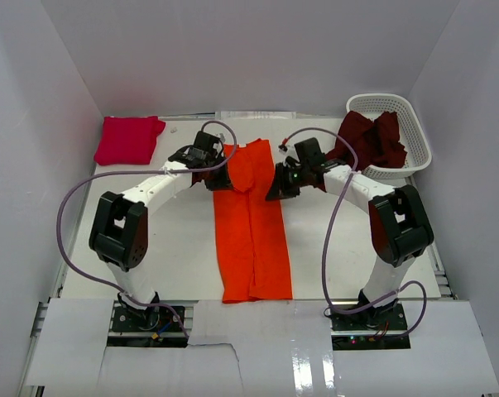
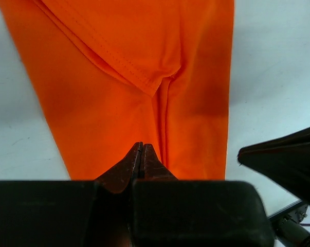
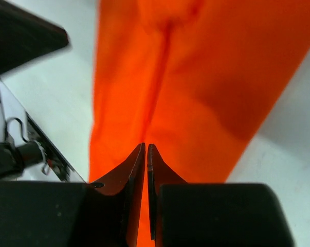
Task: Fold and stack the t-shirts
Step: Rotate the tshirt 90 degrees
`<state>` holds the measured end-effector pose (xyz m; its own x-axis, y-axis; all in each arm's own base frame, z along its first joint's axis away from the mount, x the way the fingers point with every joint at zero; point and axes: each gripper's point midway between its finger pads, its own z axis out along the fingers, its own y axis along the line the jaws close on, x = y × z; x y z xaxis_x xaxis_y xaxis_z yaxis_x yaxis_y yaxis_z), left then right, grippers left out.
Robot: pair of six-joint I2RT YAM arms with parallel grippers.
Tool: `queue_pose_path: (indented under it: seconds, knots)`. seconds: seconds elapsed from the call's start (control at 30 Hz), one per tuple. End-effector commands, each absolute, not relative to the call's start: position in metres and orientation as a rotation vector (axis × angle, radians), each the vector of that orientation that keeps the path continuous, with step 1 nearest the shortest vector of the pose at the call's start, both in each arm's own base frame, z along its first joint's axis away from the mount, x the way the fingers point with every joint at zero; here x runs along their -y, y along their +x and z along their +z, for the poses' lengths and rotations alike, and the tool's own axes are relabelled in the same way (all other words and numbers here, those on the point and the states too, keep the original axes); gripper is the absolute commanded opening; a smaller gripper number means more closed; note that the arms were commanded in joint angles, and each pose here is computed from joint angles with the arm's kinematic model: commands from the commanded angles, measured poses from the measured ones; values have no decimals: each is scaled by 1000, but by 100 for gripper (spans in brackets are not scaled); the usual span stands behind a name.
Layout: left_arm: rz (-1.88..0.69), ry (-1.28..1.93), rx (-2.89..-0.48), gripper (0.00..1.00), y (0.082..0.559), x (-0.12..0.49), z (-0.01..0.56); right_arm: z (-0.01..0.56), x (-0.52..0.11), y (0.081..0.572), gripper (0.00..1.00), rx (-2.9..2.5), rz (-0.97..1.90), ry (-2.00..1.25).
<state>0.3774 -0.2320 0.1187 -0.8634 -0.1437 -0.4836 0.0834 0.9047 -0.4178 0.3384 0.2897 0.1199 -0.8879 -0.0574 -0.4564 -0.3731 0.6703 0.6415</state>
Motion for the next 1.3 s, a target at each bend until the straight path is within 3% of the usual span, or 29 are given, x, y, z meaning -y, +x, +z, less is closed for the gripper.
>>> queue_pose_path:
  seconds: [0.0,0.57,1.27]
  knots:
    - [-691,2,-2547,8,370,248,117,86,-276,316,11,-2585,990,-354]
    - [-549,10,-2680,7,333,229,37,24,-275,292,8,-2730,939,-385]
    - [-395,-47,-2780,6,394,229,-10,6,-274,331,8,-2757,855,-317]
